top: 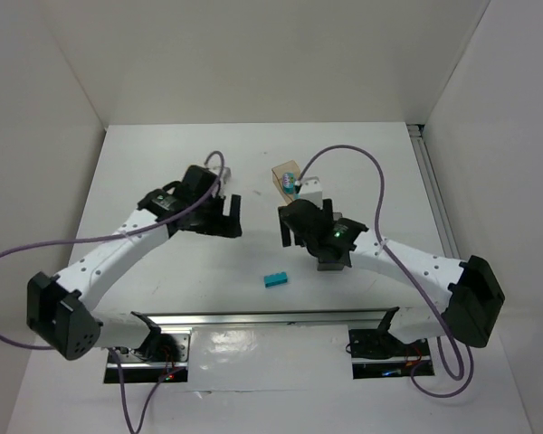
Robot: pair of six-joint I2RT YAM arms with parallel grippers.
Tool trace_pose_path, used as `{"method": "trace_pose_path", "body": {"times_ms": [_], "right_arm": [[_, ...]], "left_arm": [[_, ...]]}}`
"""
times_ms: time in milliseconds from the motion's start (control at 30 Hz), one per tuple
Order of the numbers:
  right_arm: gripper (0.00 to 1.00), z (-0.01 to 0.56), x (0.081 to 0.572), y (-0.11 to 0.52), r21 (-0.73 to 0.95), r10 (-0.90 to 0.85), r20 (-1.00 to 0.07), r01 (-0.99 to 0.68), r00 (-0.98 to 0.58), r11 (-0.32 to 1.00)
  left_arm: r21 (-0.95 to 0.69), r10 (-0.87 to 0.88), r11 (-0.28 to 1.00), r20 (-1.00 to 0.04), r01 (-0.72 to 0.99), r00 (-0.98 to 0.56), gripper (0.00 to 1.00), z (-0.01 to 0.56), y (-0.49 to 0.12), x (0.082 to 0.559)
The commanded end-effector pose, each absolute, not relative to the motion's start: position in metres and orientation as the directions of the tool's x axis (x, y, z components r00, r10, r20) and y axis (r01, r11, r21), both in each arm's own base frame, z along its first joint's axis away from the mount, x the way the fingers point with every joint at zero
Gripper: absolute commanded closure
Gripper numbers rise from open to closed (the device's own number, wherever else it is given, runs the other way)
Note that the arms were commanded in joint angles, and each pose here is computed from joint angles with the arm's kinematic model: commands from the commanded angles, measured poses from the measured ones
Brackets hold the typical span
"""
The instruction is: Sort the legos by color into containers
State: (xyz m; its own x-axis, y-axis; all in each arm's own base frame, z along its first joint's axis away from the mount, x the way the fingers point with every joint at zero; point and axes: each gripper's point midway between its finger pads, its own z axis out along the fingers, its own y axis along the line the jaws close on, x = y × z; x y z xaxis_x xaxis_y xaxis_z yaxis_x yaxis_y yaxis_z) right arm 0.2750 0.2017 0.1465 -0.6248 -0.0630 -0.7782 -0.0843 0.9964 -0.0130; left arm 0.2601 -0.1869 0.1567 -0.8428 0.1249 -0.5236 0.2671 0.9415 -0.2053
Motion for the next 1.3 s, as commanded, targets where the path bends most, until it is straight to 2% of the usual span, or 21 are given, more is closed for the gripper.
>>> {"method": "trace_pose_path", "body": {"times_ms": [0,67,233,467,667,933,1033,1067,1167,1200,1267], "right_arm": [[0.12,0.144,0.248,0.243,-0.048,-0.235,-0.766,-0.312,-0.598,0.949],[0.1,0.117,0.231,0.263,-0.067,-0.345,-0.713,-0.43,-0.611,0.9],[0.1,0.077,0.199,0.274,-0.165,-0.54,-0.591,-0.565,-0.6,0.808],[0.08,0.053,0.185,0.274,-0.216,-0.639,-0.497,-0.63,-0.587,0.746],[0.09,0.041,0.182,0.273,-0.226,-0.676,-0.461,-0.66,-0.576,0.717],[0.12,0.032,0.197,0.289,-0.25,-0.673,-0.504,-0.655,-0.541,0.713],[0.2,0.028,0.198,0.299,-0.233,-0.672,-0.514,-0.667,-0.533,0.707],[0.28,0.027,0.198,0.305,-0.218,-0.669,-0.518,-0.674,-0.533,0.706],[0.43,0.021,0.196,0.31,-0.195,-0.669,-0.515,-0.687,-0.536,0.7],[0.55,0.021,0.196,0.31,-0.195,-0.669,-0.515,-0.687,-0.536,0.7],[0.69,0.021,0.196,0.31,-0.195,-0.669,-0.515,-0.687,-0.536,0.7]], "left_arm": [[-0.268,-0.062,0.953,-0.626,0.14,-0.778,0.05,0.217,-0.154,0.274],[-0.269,-0.112,0.959,-0.648,0.089,-0.753,0.05,0.229,-0.135,0.278],[-0.269,-0.167,0.963,-0.678,0.03,-0.715,0.05,0.242,-0.109,0.277],[-0.271,-0.169,0.962,-0.645,0.017,-0.745,0.05,0.231,-0.106,0.278],[-0.263,-0.168,0.965,-0.641,0.009,-0.749,0.05,0.228,-0.104,0.279],[-0.269,-0.174,0.963,-0.639,0.006,-0.75,0.05,0.228,-0.103,0.28],[-0.269,-0.174,0.963,-0.639,0.006,-0.75,0.05,0.228,-0.103,0.28],[-0.269,-0.174,0.963,-0.639,0.006,-0.75,0.05,0.228,-0.103,0.28],[-0.271,-0.176,0.962,-0.645,0.008,-0.744,0.05,0.231,-0.103,0.279],[-0.271,-0.176,0.962,-0.645,0.008,-0.744,0.05,0.231,-0.103,0.279],[-0.271,-0.176,0.962,-0.645,0.008,-0.744,0.05,0.231,-0.103,0.279]]}}
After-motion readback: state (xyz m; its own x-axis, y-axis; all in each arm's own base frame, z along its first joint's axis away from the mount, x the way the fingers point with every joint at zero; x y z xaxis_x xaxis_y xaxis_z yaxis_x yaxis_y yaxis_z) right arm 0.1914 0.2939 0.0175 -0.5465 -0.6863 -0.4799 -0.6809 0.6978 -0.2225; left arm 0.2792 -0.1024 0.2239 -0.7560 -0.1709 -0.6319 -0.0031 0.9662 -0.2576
